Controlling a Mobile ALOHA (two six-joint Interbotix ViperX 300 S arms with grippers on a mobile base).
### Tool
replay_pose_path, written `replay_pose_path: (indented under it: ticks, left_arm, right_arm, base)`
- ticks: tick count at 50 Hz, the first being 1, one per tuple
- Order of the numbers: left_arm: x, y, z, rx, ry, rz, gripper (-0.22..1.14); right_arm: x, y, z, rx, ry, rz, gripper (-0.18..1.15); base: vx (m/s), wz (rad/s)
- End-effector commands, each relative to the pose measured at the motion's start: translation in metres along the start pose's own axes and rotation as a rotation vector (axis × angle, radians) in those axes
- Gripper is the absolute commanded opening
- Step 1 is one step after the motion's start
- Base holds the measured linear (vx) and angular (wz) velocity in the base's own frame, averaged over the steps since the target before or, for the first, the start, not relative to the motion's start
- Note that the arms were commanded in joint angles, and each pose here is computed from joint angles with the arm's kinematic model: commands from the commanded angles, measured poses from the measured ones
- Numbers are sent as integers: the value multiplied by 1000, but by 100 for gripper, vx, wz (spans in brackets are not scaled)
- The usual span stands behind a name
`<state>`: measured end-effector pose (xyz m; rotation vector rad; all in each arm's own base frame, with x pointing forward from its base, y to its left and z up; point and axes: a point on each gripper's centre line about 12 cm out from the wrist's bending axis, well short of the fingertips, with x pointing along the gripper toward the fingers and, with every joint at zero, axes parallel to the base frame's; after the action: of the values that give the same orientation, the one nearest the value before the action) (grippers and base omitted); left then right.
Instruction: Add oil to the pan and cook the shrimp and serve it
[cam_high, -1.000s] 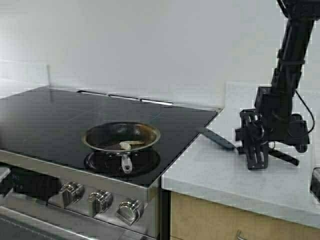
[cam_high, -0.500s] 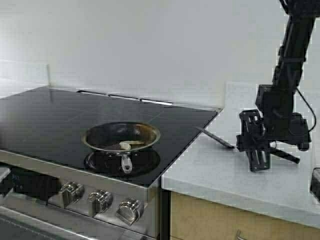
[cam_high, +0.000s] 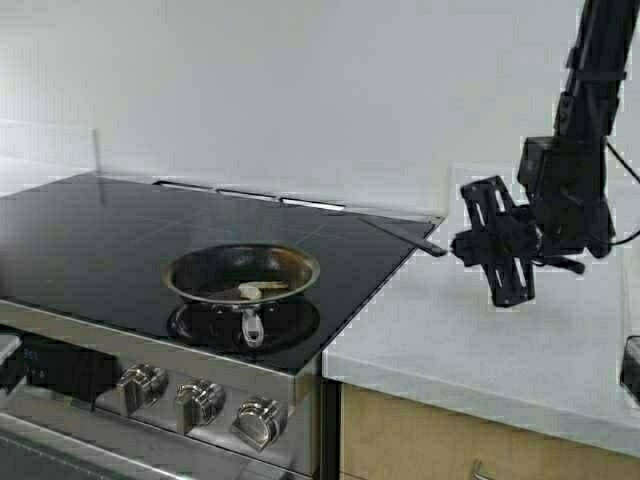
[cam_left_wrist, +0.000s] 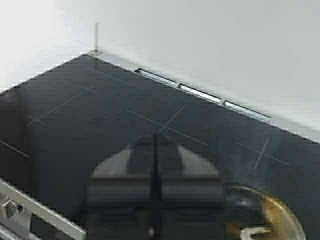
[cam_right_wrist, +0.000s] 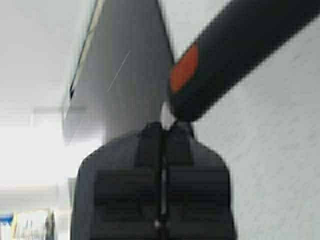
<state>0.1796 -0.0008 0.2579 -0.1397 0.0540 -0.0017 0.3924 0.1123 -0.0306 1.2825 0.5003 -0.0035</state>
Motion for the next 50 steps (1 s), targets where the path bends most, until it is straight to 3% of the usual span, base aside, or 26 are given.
replay_pose_path:
  ticks: [1,14,19,23,31,33,40,43,50]
  left_arm:
    - [2,-2,11,-1,-24,-5,3]
    - [2,-2,10,3,-15,-3,4]
    - [2,-2,10,0,-17,-4,13]
    - [2,-2,10,-23,-16,-4,34]
    - [8,-1,4,-72,21,2,103]
    - [12,0,-2,-77,53,7,110]
    - [30,-10,-28,-68,224,-25,99]
    - [38,-19,-47,-55,325,-58,100]
    - [53,-32,-76,-71,455,-86,101]
  right_arm:
    - [-6,33,-7,-83,31,94,8]
    - [-27,58,-22,-248,57,140,8]
    - [-36,69,-20,-253,49,157,8]
    - [-44,77,-18,-254,39,168,8]
    - [-54,93,-14,-299,5,197,8]
    - [-54,97,-14,-318,2,203,8]
    - [-47,112,-13,-378,-7,220,8]
    - [-45,115,-15,-388,-1,223,8]
    - [-43,121,-16,-399,-6,239,8]
  base:
    - [0,0]
    - [0,0]
    - [0,0]
    - [0,0]
    - [0,0]
    - [0,0]
    - [0,0]
    - [0,0]
    - [0,0]
